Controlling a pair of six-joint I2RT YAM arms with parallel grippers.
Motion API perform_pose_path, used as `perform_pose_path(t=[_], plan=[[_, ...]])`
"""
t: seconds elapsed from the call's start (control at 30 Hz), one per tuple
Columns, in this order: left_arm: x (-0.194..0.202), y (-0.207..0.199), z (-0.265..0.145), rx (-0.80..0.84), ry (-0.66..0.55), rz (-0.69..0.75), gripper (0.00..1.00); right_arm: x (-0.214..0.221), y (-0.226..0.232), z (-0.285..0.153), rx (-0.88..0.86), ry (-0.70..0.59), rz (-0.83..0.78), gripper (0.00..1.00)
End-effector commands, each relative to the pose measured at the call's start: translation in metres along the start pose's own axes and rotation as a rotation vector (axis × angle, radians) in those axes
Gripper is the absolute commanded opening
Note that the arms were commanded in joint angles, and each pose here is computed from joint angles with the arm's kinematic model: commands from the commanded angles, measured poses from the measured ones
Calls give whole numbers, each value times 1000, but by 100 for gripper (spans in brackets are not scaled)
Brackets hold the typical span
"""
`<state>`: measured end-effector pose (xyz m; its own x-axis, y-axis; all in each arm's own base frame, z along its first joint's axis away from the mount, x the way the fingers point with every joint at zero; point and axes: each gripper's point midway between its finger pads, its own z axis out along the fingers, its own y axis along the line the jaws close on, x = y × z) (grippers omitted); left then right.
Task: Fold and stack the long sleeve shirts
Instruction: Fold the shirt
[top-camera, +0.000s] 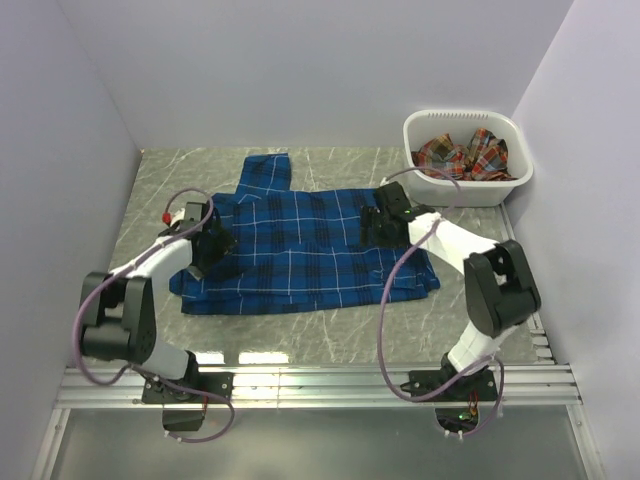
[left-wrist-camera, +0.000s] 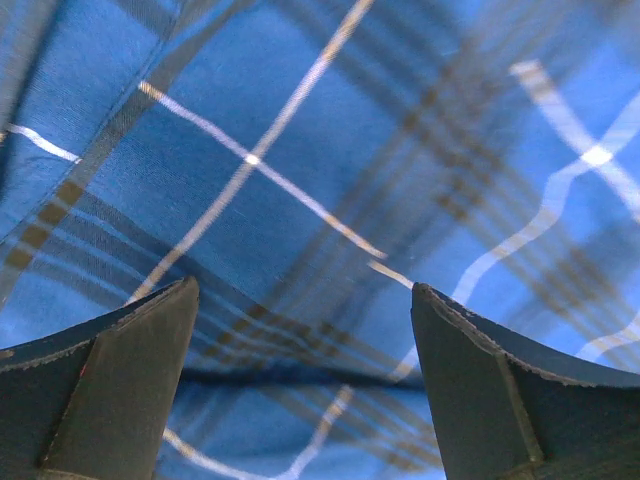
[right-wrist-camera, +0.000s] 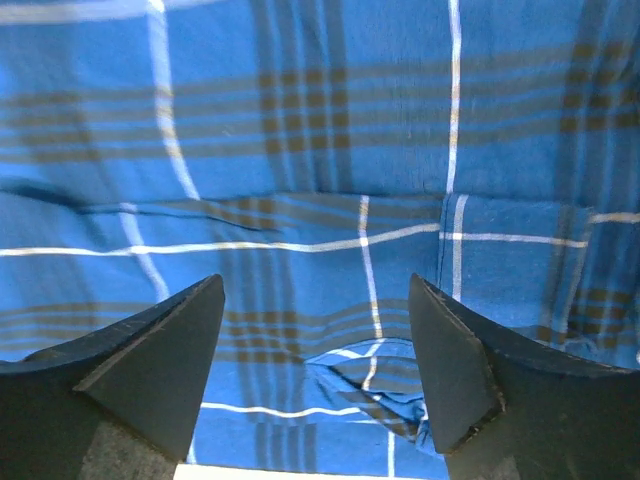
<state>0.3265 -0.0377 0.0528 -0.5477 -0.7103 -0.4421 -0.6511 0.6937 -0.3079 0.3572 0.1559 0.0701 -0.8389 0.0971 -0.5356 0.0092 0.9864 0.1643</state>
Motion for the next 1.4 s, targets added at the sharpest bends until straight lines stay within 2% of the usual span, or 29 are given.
perform_pose_path(t=[0.0, 0.17, 0.33, 0.53, 0.63, 0.77, 0.83, 0.97, 1.03, 1.07, 1.17, 1.27, 1.37], plan=[[5, 2, 9, -38, 36, 40, 93, 33, -15, 10, 86, 146, -62, 82], [21, 18, 14, -84, 83, 42, 91, 76, -15, 6, 70, 287, -81, 82], [40, 55, 13, -155, 145, 5, 89, 131, -20, -7, 37, 410, -55, 82], [48, 103, -3, -178, 192, -172, 89, 186, -19, -32, -10, 518, -11, 81], [43, 110, -21, -168, 162, -212, 89, 204, -16, -46, -33, 545, -16, 81], [22, 87, -48, -48, 90, -235, 90, 212, -12, -61, -76, 557, -18, 81], [9, 81, -55, -31, 49, -217, 91, 196, -9, -69, -97, 501, -49, 81], [-45, 56, -69, 6, -84, -131, 92, 114, 3, -81, -93, 257, -87, 81], [-63, 42, -68, 35, -119, -97, 92, 80, -3, -81, -84, 188, -58, 79], [-75, 35, -63, 26, -124, -75, 93, 52, 1, -84, -98, 119, -43, 79], [-96, 11, -45, 26, -125, -9, 92, -2, -6, -81, -104, 17, 34, 76], [-109, -14, -20, 1, -110, 69, 93, -46, -5, -72, -113, -90, 78, 76], [-123, -27, 9, -35, -100, 103, 91, -70, -12, -54, -76, -130, 99, 75]])
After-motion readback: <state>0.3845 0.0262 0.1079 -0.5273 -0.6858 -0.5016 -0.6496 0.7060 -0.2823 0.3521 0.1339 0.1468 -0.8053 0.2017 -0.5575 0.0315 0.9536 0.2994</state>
